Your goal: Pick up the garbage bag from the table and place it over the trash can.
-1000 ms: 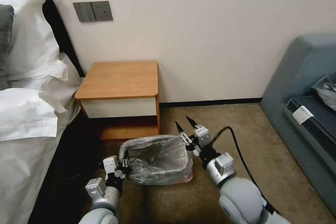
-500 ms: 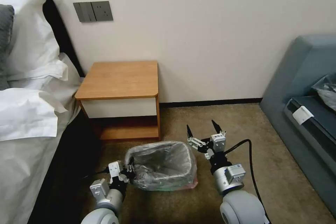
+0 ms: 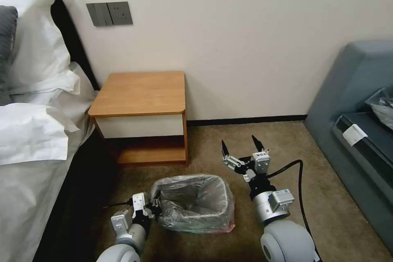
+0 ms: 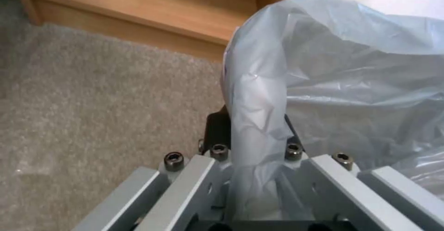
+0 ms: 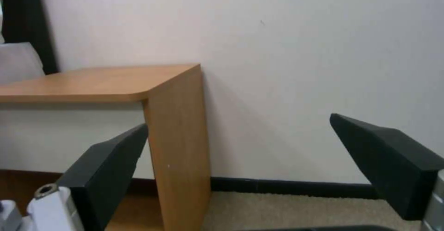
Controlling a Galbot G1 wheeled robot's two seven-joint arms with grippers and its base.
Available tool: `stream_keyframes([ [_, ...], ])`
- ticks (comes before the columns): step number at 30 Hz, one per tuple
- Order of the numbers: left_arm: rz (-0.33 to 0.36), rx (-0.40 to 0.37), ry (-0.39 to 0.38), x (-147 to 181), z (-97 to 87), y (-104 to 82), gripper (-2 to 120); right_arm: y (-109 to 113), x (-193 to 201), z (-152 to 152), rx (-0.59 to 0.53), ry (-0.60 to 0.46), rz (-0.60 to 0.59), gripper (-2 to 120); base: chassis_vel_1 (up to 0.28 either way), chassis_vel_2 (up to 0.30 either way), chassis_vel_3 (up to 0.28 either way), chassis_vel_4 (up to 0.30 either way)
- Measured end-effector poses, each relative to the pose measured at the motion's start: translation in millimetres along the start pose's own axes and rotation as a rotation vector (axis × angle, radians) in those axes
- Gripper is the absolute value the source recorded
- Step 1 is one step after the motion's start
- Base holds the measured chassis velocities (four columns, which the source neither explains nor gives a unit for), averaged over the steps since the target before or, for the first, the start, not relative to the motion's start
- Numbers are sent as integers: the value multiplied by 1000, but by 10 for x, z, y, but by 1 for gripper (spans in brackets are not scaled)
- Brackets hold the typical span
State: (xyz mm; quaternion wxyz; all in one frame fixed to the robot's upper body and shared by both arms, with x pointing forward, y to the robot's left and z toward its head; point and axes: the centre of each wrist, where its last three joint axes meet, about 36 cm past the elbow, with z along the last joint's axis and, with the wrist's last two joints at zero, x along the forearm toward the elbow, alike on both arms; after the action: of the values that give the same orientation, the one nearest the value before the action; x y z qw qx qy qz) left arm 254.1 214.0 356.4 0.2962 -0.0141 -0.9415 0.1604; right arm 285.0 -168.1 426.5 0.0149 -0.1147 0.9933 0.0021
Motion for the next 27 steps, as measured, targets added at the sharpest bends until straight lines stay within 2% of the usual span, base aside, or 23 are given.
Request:
stream_keyframes([
  [2,0,-2,-1,4,5,3,7,-9,6,1,2,1,0,100,0,0,0,0],
  [6,6,-6,-10,25,-24,-15,26,38,34,14,0,5,-12,100,0,0,0,0],
  [7,6,-6,-10,25,-24,-15,26,38,34,14,0,5,-12,100,0,0,0,0],
  [10,11,-8,-14,38,-24,-21,41,100,34,31,-8,6,-21,100,0,0,0,0],
  [11,11,-8,-14,38,-24,-21,41,100,34,31,-8,6,-21,100,0,0,0,0],
  [14,19,-8,-51,42,-22,-22,55,114,31,48,-7,9,-27,100,0,0,0,0],
  [16,20,-8,-63,44,-24,-23,58,113,30,53,-5,9,-28,100,0,0,0,0],
  [19,18,-13,-104,60,-33,-36,73,121,38,73,-3,11,-29,100,0,0,0,0],
  [20,18,-13,-104,60,-33,-36,73,121,38,73,-3,11,-29,100,0,0,0,0],
  [23,13,-24,-128,76,-21,-56,88,175,52,99,-4,15,-37,100,0,0,0,0],
  [27,7,-29,-134,77,-7,-61,98,220,51,130,-7,20,-45,100,0,0,0,0],
])
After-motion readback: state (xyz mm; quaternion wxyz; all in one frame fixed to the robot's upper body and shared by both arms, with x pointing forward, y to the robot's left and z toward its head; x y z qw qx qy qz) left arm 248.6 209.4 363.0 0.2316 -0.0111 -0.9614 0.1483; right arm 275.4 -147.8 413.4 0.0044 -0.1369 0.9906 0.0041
